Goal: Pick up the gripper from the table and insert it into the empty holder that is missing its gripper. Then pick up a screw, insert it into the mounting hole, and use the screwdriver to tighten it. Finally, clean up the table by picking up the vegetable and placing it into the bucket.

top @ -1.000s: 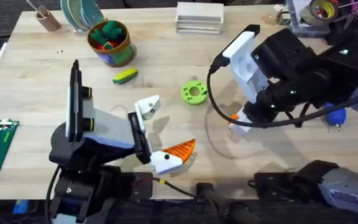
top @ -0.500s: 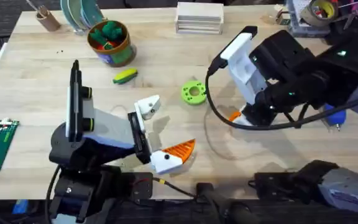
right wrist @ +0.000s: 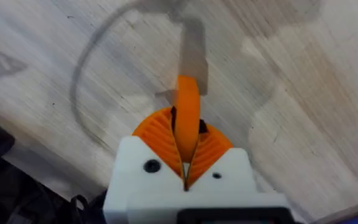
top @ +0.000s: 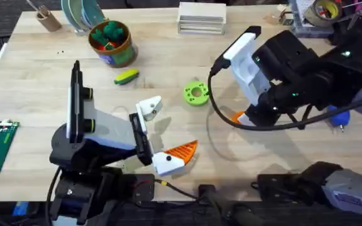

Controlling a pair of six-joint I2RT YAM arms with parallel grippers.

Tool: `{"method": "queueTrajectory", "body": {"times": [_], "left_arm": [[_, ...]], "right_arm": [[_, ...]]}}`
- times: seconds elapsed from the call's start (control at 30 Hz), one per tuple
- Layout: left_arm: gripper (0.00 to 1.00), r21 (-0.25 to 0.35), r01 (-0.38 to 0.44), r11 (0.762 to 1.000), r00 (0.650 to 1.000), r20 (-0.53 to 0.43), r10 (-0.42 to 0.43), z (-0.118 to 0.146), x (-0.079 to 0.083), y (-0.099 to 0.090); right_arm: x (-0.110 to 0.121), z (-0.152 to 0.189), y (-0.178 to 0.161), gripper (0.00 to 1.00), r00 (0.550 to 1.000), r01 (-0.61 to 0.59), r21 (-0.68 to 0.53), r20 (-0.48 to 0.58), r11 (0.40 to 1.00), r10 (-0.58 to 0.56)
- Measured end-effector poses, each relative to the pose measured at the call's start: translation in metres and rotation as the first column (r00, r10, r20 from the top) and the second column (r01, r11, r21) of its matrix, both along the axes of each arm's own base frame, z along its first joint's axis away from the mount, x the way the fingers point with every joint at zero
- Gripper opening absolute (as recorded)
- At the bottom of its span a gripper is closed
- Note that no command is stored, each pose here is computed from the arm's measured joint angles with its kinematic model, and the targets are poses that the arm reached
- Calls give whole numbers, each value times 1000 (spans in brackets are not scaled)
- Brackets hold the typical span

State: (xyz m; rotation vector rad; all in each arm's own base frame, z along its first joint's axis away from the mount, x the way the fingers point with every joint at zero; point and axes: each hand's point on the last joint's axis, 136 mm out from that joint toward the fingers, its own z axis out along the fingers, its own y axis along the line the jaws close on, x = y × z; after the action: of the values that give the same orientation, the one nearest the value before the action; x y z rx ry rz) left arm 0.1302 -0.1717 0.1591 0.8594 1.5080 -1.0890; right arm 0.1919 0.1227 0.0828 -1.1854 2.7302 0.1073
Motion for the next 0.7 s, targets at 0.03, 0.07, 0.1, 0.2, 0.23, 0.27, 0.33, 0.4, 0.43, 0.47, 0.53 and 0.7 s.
{"method": "queueTrajectory", "body": {"times": [0.03,0.07,0.1,0.2,0.23,0.27,0.33,0.4,0.43,0.47,0.53,0.7], "left_arm": [[993,0,0,1000,1000,0,0,0,0,0],[993,0,0,1000,1000,0,0,0,0,0],[992,0,0,1000,1000,0,0,0,0,0],[993,0,0,1000,1000,0,0,0,0,0],[993,0,0,1000,1000,0,0,0,0,0],[993,0,0,1000,1000,0,0,0,0,0],[992,0,0,1000,1000,0,0,0,0,0],[993,0,0,1000,1000,0,0,0,0,0],[992,0,0,1000,1000,0,0,0,0,0],[992,0,0,1000,1000,0,0,0,0,0],[992,0,0,1000,1000,0,0,0,0,0],[992,0,0,1000,1000,0,0,0,0,0]], "right_arm": [[-1,0,0,18,1000,0,-1,-2,1000,0],[-3,1,-1,18,1000,0,-4,-9,1000,0],[-4,1,-2,18,1000,0,-7,-16,1000,0],[-8,8,-5,17,1000,1,-12,-25,1000,-2],[-9,12,-5,17,1000,7,-11,-24,1000,-7],[-9,17,-5,17,1000,14,-7,-21,1000,-14],[-8,27,-4,17,1000,29,6,-7,1000,-29],[-6,38,-3,17,999,44,22,12,999,-45],[-4,44,-2,17,998,52,34,28,998,-53],[-3,51,-1,17,997,59,48,45,997,-62],[1,66,1,17,992,76,86,91,993,-84],[6,111,4,17,955,104,232,247,967,-162]]}}
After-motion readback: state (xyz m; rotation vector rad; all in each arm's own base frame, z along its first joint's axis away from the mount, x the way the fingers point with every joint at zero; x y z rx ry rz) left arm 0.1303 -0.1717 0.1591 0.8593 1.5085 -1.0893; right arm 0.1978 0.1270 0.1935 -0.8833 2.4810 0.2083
